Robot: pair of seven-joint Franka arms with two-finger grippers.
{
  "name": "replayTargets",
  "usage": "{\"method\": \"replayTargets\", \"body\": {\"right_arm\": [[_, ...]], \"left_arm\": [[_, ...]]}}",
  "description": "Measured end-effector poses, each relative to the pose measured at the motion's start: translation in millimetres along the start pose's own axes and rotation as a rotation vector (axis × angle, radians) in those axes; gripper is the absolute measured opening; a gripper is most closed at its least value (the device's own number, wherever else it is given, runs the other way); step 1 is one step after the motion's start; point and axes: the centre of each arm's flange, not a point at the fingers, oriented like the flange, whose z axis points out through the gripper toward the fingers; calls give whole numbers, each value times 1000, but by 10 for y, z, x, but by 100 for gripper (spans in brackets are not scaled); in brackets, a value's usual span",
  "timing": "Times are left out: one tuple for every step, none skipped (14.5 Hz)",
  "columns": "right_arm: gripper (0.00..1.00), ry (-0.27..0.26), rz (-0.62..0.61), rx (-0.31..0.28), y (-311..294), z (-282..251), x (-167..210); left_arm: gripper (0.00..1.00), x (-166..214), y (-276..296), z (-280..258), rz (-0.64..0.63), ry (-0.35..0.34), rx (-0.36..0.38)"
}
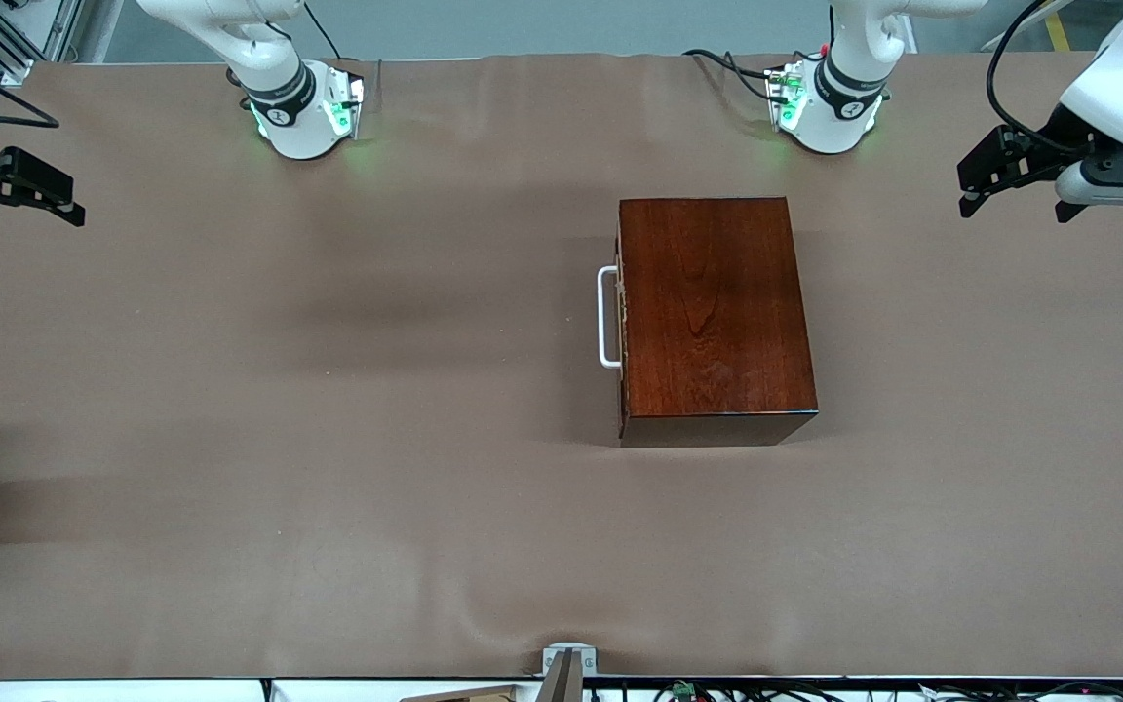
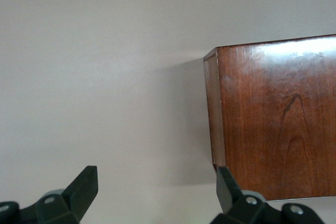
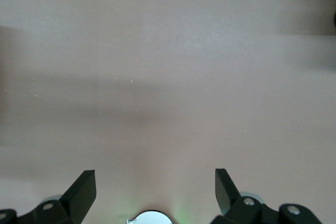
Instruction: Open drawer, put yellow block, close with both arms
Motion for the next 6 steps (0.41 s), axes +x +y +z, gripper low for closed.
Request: {"method": "replayTargets", "body": {"right_arm": [[100, 0, 0, 0, 0, 0, 0], [100, 0, 0, 0, 0, 0, 0], [100, 0, 0, 0, 0, 0, 0], [100, 0, 0, 0, 0, 0, 0], [100, 0, 0, 0, 0, 0, 0], [100, 0, 0, 0, 0, 0, 0]], "left_arm": [[100, 0, -12, -10, -2, 1, 0], [100, 0, -23, -18, -4, 3, 0], [100, 1, -32, -27, -6, 4, 0], [100, 1, -43, -34, -8, 5, 0], [100, 2, -52, -40, -10, 6, 0], [100, 1, -59, -42, -11, 6, 0]]}}
